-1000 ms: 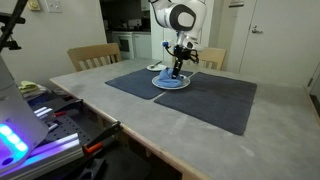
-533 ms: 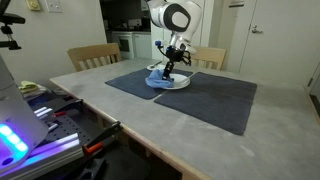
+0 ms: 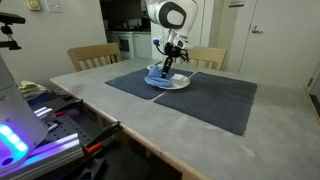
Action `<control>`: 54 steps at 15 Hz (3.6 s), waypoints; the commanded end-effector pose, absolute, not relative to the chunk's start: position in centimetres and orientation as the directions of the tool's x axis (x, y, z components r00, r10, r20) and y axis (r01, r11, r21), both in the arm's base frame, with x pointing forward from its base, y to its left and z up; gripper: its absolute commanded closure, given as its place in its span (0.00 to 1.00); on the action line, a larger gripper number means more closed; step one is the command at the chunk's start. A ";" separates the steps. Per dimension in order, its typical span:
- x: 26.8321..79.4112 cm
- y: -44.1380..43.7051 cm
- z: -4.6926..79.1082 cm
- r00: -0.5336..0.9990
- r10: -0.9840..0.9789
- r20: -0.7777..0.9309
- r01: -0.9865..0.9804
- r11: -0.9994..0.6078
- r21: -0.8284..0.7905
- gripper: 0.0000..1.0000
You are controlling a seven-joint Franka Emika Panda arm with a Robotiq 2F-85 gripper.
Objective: Use the towel to wipe the plate in the middle of the mats
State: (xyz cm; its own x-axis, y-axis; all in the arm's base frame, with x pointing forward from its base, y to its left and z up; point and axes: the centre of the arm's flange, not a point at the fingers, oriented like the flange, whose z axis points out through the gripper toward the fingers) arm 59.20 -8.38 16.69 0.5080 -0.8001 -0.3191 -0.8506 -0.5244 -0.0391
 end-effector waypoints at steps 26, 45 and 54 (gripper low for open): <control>60.3 -11.6 17.5 0.458 -0.797 -0.394 -0.785 -0.571 0.241 0.98; 64.3 -15.6 18.5 0.463 -0.877 -0.131 -0.879 -0.473 0.058 0.98; 61.3 -12.8 17.0 0.513 -0.820 -0.256 -0.768 -0.571 0.290 0.98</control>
